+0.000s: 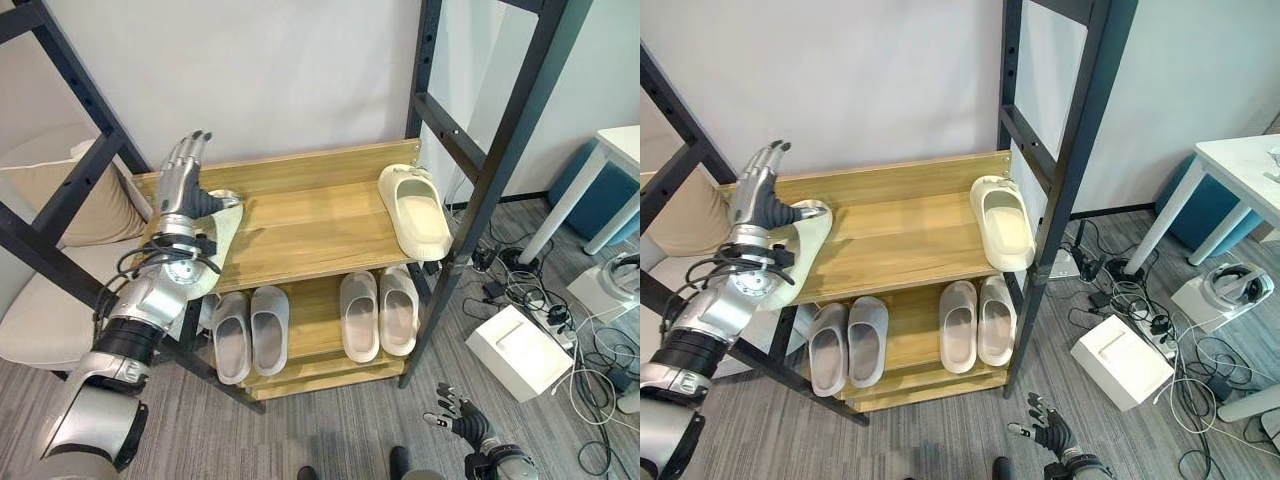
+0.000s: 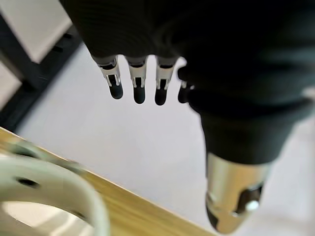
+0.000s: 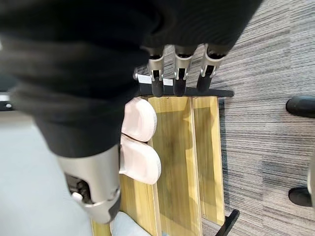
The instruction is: Arrange the slippers neatly on the shoe rack.
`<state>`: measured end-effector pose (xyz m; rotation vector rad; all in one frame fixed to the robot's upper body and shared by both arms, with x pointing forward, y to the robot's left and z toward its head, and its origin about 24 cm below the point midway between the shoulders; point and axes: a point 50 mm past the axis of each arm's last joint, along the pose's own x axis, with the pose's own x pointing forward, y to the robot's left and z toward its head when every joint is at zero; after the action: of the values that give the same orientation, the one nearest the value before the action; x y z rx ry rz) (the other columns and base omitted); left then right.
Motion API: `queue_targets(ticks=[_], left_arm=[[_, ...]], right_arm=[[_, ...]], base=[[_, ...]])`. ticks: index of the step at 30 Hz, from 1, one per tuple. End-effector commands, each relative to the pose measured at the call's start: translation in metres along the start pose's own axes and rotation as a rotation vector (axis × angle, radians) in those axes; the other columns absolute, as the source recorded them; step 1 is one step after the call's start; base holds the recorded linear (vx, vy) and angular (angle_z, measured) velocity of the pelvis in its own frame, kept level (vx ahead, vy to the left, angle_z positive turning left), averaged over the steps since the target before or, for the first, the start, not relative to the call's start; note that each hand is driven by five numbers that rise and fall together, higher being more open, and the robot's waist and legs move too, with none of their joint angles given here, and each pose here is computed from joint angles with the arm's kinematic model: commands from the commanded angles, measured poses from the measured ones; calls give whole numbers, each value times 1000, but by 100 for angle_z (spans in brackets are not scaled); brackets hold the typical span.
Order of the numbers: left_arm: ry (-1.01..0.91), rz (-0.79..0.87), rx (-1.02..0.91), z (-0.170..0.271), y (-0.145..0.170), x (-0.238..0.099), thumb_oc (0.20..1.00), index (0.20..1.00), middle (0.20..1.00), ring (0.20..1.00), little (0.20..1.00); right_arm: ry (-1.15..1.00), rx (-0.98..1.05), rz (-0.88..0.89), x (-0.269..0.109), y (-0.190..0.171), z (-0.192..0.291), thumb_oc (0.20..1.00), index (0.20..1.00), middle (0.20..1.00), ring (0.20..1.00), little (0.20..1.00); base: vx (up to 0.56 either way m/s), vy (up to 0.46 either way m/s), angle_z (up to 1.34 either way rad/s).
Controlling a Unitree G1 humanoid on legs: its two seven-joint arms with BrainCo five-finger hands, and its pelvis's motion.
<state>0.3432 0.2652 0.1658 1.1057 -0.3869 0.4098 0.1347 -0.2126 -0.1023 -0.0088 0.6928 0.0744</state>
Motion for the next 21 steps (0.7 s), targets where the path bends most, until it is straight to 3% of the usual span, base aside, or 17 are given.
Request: queue_targets(ticks=[1,12,21], left_arm=[[-20,158,99,1,42,34,1000,1000,1000,1000,1000],[-12,231,23,-6,55,21,1000,1000,1000,1000,1000],[3,176,148,-22,53,7,1000,1000,1000,1000,1000]], right_arm=[[-122,-7,73,4,12,22,1000,1000,1000,1000,1000],[-104,-4,63,4,13,17,1000,1000,1000,1000,1000],[-91,-7,59,3,11,14,1000,1000,1000,1000,1000]], base=[[15,3,-6],[9,1,-4],[0,0,0]])
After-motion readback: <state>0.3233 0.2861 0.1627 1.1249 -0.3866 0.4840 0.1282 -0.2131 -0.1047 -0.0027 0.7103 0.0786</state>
